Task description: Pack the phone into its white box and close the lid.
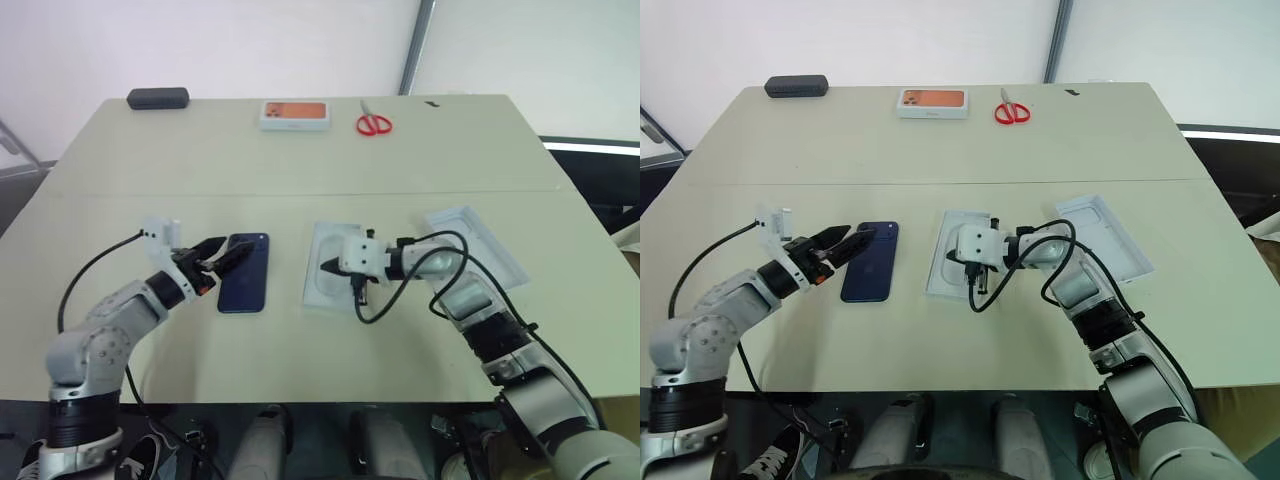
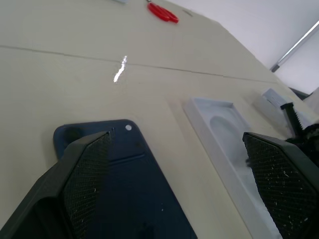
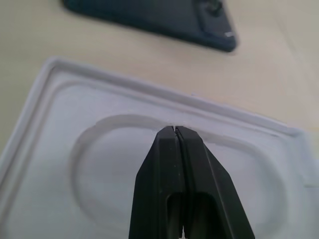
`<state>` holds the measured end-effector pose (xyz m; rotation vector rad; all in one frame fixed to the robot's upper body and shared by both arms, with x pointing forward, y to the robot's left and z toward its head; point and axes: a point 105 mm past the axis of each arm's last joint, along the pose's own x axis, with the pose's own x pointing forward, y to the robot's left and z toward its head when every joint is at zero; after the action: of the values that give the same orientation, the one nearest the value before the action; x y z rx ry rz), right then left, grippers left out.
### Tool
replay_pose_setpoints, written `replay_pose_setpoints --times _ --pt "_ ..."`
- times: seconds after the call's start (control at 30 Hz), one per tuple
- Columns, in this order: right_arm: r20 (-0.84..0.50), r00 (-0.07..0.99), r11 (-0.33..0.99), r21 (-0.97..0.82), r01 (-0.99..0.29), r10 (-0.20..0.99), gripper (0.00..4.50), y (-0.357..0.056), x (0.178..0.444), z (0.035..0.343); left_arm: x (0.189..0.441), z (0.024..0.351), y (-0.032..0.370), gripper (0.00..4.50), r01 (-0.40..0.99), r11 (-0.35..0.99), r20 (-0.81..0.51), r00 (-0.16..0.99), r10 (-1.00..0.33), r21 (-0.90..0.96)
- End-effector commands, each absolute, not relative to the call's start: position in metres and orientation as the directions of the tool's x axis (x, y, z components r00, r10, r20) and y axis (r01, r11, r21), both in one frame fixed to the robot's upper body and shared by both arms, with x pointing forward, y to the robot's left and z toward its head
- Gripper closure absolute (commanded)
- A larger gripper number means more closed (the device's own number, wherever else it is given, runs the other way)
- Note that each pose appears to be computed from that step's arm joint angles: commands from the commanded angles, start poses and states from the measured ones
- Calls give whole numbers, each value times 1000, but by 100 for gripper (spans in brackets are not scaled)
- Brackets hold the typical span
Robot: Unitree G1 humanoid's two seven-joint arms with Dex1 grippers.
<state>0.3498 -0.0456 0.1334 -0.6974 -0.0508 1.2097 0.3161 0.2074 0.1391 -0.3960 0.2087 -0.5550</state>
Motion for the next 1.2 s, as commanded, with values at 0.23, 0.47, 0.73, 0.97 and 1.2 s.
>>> replay_pose_setpoints --times 0.23,0.47,0.73,0.97,1.2 --pt "-226 304 134 -556 -820 925 445 22 336 159 316 124 247 0 322 785 -229 837 -497 -529" --pt "-414 274 -5 -559 -829 868 445 51 334 134 324 115 235 0 301 756 -288 792 -538 -582" --pt "-621 267 -86 -478 -874 737 445 32 337 98 316 98 215 0 328 747 -344 732 -588 -578" --pt "-601 259 -81 -479 -874 756 445 44 335 100 316 87 199 0 328 715 -348 701 -622 -617" --pt "-600 278 -74 -494 -866 750 445 39 338 98 310 80 158 0 338 611 -334 602 -725 -716"
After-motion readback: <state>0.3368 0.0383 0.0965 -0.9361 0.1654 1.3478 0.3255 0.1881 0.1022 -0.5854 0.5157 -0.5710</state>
